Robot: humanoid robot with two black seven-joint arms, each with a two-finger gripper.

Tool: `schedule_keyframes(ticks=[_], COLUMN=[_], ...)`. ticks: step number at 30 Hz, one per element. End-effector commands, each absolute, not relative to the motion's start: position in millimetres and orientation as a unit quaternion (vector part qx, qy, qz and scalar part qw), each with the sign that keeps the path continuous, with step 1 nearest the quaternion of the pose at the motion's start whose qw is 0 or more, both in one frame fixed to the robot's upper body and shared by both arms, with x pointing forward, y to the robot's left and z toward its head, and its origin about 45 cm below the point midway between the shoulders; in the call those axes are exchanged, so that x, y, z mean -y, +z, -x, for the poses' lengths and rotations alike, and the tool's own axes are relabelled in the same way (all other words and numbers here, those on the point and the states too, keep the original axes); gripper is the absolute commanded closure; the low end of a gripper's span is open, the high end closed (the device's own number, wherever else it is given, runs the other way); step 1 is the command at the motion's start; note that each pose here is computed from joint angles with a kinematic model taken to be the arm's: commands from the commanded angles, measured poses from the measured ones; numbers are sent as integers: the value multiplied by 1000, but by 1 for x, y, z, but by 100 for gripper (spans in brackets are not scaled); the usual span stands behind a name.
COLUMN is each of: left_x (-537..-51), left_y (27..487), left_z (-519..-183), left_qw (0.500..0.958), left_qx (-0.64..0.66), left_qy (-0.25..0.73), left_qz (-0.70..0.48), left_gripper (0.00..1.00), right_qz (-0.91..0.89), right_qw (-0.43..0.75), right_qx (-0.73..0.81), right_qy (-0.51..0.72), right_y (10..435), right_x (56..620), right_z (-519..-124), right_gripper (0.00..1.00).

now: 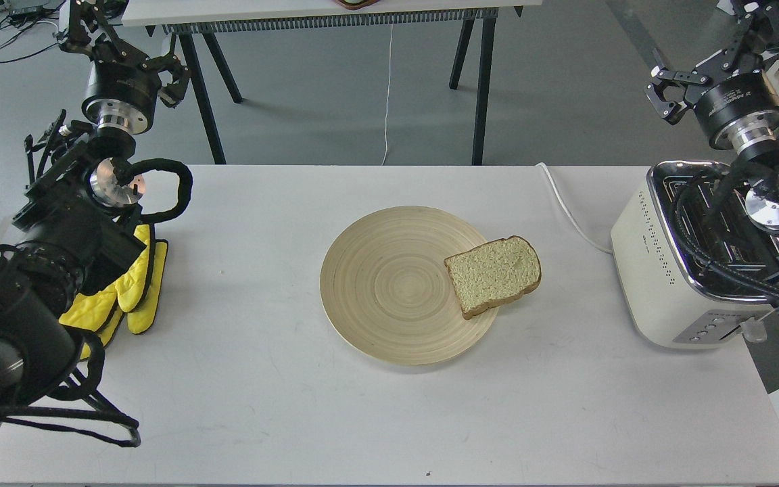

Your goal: Put bread in toaster with right arm

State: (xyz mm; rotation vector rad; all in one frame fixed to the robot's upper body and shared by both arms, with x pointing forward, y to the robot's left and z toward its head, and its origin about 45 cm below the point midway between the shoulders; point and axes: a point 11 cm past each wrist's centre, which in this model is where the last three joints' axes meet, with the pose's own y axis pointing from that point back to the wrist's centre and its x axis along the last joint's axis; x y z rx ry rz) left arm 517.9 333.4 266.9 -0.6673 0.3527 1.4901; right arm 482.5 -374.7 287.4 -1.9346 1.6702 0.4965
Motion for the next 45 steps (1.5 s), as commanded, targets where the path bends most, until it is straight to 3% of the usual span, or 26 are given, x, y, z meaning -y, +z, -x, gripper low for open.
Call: schedule_keyframes(ticks=[1,5,9,17,24,34,45], left_x=[-333,-335,-334,-333,-334,-333,-332], left_y=[267,267,267,266,266,266,266], left_z=[-518,-518,-518,-518,-518,-518,-518], left_qw=[671,671,671,672,671,673,674], left_qx=[-156,-155,-155,-157,-156,-156,-155], left_qy=[661,662,662,661,662,661,661], left_qz=[296,296,295,295,294,293,291], left_gripper=[0,0,0,0,0,0,0], right_qz=[712,716,745,813,852,845,816], right_qw=[264,255,240,66,-110,-219,-322], right_qx=[-624,-624,-606,-577,-502,-485,-474], right_qy=[186,181,143,27,-94,-55,-82], right_y=[284,289,330,338,285,180,140], right_x=[376,373,357,311,269,256,271], right_z=[-482,-484,-500,-486,-439,-391,-373], right_gripper=[1,1,1,2,2,2,2])
